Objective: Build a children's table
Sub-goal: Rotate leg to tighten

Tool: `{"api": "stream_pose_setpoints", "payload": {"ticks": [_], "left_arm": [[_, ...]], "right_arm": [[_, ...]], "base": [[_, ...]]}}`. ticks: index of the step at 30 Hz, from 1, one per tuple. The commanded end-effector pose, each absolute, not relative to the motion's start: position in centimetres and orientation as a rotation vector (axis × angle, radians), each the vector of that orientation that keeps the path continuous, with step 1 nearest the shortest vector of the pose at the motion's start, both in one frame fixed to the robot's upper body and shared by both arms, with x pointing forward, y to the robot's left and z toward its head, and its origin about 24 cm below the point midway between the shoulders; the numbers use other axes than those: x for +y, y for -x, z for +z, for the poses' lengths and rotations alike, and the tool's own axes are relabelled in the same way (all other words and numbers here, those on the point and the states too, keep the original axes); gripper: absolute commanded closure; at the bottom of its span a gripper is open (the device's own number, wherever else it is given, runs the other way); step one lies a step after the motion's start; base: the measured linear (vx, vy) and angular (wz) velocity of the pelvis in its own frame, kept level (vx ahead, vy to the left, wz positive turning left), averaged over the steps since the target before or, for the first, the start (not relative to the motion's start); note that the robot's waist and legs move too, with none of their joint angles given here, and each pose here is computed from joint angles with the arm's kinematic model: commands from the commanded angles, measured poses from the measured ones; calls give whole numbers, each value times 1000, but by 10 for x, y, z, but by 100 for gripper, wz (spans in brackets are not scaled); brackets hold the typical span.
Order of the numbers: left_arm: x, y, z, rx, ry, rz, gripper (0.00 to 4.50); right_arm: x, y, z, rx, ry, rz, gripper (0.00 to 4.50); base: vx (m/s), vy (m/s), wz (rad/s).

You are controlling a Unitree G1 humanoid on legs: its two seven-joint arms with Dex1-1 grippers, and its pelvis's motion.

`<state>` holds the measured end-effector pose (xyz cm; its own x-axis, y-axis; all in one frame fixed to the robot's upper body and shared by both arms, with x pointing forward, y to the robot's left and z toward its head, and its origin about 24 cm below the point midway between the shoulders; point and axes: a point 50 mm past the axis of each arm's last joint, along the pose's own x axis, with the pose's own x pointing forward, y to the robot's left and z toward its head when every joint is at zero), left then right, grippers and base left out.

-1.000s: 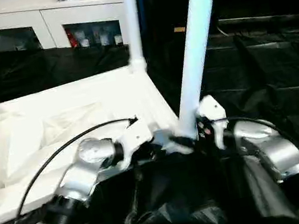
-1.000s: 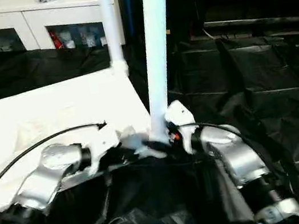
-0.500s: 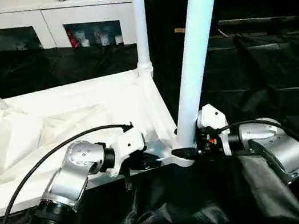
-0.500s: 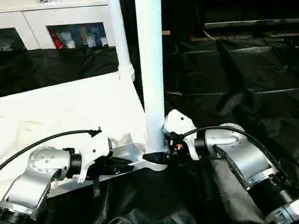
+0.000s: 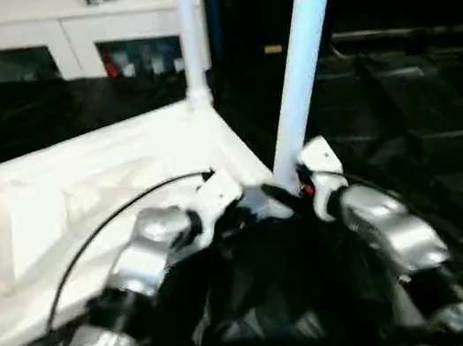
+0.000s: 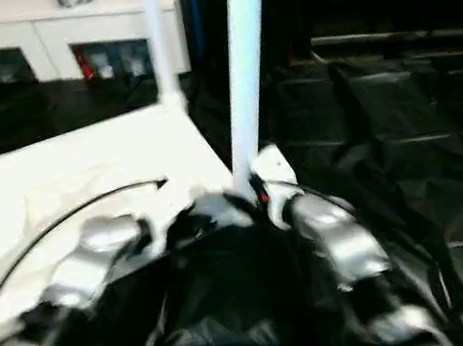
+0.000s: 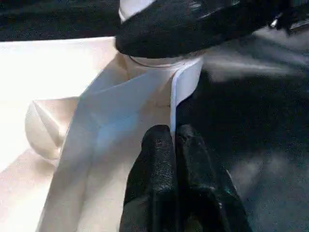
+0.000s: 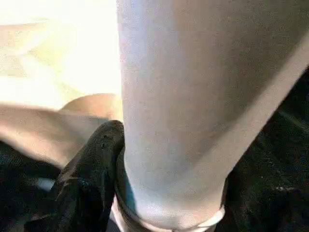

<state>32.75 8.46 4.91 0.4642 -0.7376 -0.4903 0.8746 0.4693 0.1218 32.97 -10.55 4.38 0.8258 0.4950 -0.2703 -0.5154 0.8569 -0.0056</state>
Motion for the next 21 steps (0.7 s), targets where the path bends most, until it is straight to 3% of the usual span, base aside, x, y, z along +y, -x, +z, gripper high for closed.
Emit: {"api": "stream_pose_setpoints", "payload": {"ticks": [1, 2, 3, 7, 8, 12, 21], "left_arm": [[65, -338, 68, 292, -331, -979, 450], [65, -337, 68, 292, -331, -979, 450], [64, -337, 68, 292, -330, -982, 450], [63, -334, 69, 266, -338, -1053, 450], [63, -334, 69, 266, -338, -1053, 450], [66, -328, 71, 232, -350, -1117, 450], [87, -311, 67, 247, -363, -1276, 450]], "right_arm": [[-76, -324, 27, 347, 45, 587, 183], [-76, -324, 27, 346, 44, 587, 183], [-74, -324, 28, 342, 39, 590, 127], [-66, -327, 38, 296, -13, 664, 107], [-66, -327, 38, 296, -13, 664, 77], [-76, -326, 39, 291, 23, 683, 63], [-105, -301, 46, 268, 173, 1030, 63]], "base": [[0, 0, 0], [0, 0, 0], [0, 0, 0], [0, 0, 0], [0, 0, 0], [0, 0, 0], [0, 0, 0]]}}
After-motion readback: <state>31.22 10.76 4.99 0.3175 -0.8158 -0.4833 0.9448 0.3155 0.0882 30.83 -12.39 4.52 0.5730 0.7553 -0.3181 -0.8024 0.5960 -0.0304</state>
